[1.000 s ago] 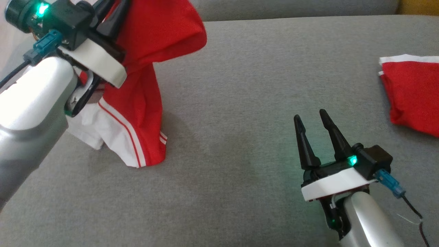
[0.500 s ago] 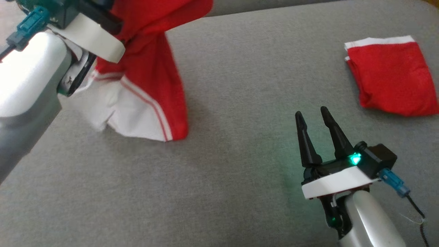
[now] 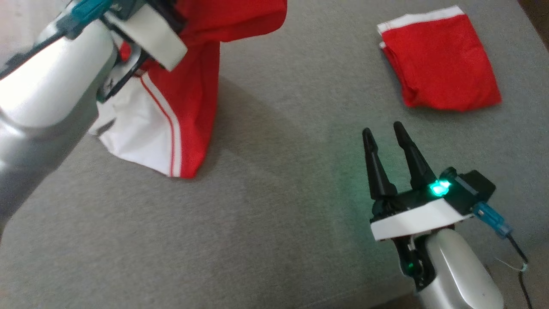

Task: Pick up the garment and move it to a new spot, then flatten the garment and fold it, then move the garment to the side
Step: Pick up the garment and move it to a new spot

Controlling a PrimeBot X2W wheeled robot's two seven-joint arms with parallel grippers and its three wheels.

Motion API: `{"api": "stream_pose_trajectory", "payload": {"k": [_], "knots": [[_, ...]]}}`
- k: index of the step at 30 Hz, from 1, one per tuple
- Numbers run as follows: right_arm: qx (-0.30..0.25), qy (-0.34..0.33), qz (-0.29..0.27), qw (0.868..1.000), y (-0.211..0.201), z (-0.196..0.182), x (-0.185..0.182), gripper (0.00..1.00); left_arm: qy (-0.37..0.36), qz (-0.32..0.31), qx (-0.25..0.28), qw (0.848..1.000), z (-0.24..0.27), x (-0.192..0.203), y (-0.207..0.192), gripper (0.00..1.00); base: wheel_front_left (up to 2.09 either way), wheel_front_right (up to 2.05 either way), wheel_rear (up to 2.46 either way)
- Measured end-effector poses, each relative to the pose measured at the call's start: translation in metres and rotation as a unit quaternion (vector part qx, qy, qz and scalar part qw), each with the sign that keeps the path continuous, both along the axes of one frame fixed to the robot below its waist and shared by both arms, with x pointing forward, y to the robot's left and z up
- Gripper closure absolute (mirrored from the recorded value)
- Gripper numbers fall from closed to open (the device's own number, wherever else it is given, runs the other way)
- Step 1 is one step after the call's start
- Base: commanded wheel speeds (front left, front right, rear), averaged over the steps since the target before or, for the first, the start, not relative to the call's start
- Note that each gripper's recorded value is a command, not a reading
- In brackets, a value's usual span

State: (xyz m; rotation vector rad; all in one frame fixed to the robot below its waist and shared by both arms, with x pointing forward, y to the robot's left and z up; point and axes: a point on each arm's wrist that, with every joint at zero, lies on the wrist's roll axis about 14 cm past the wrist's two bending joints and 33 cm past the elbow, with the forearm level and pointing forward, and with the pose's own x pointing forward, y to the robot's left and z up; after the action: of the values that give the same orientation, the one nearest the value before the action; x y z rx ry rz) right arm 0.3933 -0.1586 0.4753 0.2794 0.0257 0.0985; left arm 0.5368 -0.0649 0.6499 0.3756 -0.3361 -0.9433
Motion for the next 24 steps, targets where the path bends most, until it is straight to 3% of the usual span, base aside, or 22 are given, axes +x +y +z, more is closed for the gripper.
{"api": "stream_pose_trajectory", "payload": {"k": [3, 4, 5, 15, 24], "knots": [[0.003, -0.001, -0.008, 1.0, -0.005, 0.001, 0.002, 0.0, 0.01, -0.017, 0.016, 1.0, -0.013, 0.012, -0.019, 1.0, 0.0, 0.0, 0.0], [0.004, 0.001, -0.011, 1.0, -0.008, 0.0, 0.002, 0.0, 0.011, -0.022, 0.021, 0.999, -0.017, 0.017, -0.026, 0.34, 0.0, 0.0, 0.0], [0.006, 0.004, -0.015, 1.0, -0.01, -0.002, 0.002, 0.0, 0.009, -0.021, 0.023, 0.999, -0.021, 0.023, -0.031, 0.0, 0.0, 0.0, 0.0], [0.003, 0.029, -0.039, 0.999, -0.026, -0.019, 0.004, 0.0, 0.03, -0.009, 0.017, 0.999, -0.06, 0.059, -0.049, 0.0, 0.0, 0.0, 0.0], [-0.012, 0.007, -0.015, 1.0, -0.013, -0.009, 0.018, 0.0, 0.034, 0.062, -0.043, 0.997, -0.036, 0.059, 0.008, 0.0, 0.0, 0.0, 0.0]]}}
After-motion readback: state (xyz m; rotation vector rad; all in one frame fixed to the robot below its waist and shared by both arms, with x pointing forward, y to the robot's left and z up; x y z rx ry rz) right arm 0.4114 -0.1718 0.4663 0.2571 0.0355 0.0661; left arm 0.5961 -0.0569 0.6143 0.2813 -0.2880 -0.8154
